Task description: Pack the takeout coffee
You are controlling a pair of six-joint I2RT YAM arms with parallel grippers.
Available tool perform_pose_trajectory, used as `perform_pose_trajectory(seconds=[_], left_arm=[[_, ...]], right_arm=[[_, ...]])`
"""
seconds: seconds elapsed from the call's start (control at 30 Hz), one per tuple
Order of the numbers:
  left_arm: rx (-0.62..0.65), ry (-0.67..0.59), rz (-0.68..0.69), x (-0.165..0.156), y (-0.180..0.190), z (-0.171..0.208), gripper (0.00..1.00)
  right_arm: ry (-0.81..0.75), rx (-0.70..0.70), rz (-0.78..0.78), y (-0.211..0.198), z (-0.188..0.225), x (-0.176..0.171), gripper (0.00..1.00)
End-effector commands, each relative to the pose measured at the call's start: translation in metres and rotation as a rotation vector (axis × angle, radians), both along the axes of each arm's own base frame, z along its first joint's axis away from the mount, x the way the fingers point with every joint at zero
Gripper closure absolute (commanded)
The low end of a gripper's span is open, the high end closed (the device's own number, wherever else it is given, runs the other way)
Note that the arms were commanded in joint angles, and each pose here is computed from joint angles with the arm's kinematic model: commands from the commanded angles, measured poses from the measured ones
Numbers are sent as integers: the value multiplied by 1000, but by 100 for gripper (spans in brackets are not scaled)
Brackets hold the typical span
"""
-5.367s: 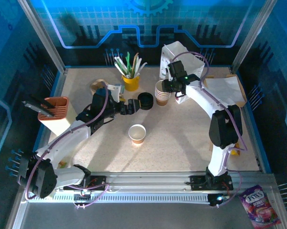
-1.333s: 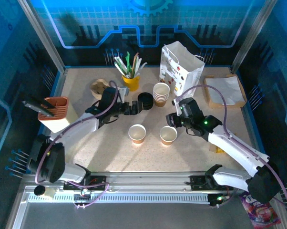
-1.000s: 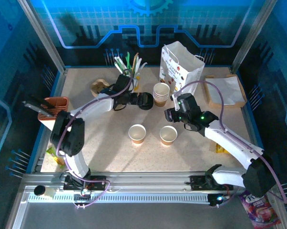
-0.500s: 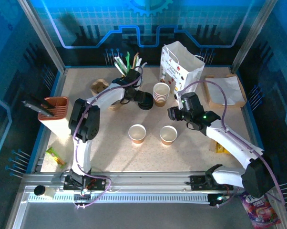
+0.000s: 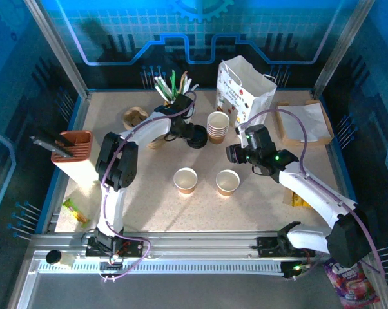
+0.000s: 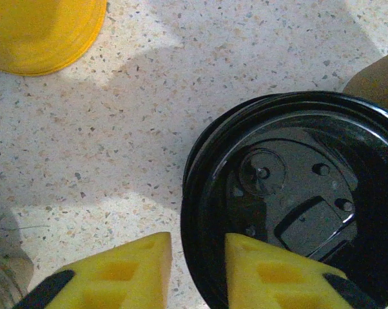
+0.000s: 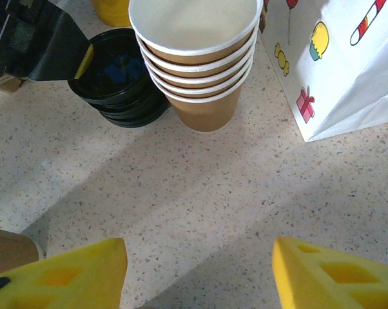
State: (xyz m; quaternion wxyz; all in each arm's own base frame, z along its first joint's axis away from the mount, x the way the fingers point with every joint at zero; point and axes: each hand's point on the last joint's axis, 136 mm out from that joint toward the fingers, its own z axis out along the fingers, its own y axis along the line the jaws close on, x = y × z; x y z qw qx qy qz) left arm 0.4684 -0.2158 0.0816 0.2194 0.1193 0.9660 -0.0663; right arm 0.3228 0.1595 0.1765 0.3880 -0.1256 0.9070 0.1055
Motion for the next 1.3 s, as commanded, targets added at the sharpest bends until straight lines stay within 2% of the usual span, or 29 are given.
perform_pose_trajectory(seconds=[0.0,0.4,0.73,0.87,1.1,1.27], left_arm=[[17,6,-14,0,-3,1,73],[18,6,-14,-1,-4,2,84],[17,-11,-7,0,-3,8,87],[13,-31,1,0,-1,13,85],[18,-10,5,-2,-1,3,72],[24,7,5,-2,-2,-7,72]], right_arm=[[5,17,-10,-2,-1,0,38],[14,18,-8,-1,-5,0,38],[15,16,-7,-2,-4,-1,38],[16,16,-7,-1,-5,-1,38],[17,18,-6,0,-5,1,38],[23,15,-5,0,-7,1,38]])
